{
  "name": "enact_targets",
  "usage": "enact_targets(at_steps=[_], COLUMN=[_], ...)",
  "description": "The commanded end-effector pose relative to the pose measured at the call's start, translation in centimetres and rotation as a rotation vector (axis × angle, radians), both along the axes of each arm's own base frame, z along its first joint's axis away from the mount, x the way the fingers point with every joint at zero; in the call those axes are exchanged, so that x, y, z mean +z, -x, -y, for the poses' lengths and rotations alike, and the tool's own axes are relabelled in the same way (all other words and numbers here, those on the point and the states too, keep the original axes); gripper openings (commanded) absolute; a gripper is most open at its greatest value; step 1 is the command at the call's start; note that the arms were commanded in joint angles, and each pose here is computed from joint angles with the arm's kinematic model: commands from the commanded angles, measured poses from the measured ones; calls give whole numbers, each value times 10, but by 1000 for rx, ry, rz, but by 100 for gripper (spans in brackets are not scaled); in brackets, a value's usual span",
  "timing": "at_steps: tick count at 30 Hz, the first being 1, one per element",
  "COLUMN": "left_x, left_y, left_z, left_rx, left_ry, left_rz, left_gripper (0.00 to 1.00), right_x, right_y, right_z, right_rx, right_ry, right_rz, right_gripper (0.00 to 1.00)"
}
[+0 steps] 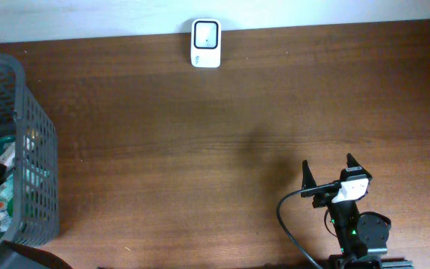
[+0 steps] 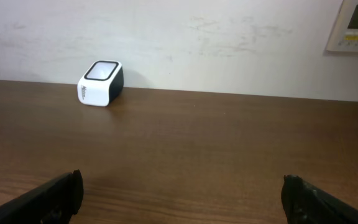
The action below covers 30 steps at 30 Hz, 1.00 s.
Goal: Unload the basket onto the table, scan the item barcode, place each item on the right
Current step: 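Reach the left gripper into the basket and grasp the green-lidded jar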
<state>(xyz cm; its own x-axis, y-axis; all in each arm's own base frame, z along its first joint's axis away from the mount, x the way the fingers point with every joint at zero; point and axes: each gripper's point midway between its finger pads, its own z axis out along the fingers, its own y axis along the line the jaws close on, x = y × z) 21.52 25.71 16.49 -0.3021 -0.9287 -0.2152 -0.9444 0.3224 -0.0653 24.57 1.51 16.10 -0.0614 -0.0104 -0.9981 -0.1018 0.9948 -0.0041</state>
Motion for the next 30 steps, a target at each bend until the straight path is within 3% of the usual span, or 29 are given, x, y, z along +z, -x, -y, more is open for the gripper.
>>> enact_targets(at_steps=[1, 7, 13, 14, 17, 20, 25, 30], left_x=[-31, -68, -96, -98, -98, -91, -35, 120], left_y=[9, 13, -10, -12, -13, -16, -33, -66], left_z=[5, 12, 21, 24, 25, 22, 6, -17], left_rx=[12, 5, -90, -100, -105, -105, -105, -134], left_ry=[34, 59, 64, 68, 67, 60, 11, -201], left_rz=[-46, -67, -77, -83, -82, -75, -29, 205], left_gripper=[99, 99, 99, 96, 66, 54, 53, 53], right_x=[-2, -2, -2, -2, -2, -2, -2, -2], right_y=[0, 0, 0, 0, 0, 0, 0, 0], right_z=[-3, -3, -3, -3, -3, -3, -3, -3], right_rx=[16, 16, 16, 16, 16, 16, 16, 16], right_ry=[6, 6, 6, 6, 6, 6, 6, 6], right_rz=[-3, -3, -3, -3, -3, -3, -3, -3], right_gripper=[98, 98, 98, 98, 98, 98, 98, 98])
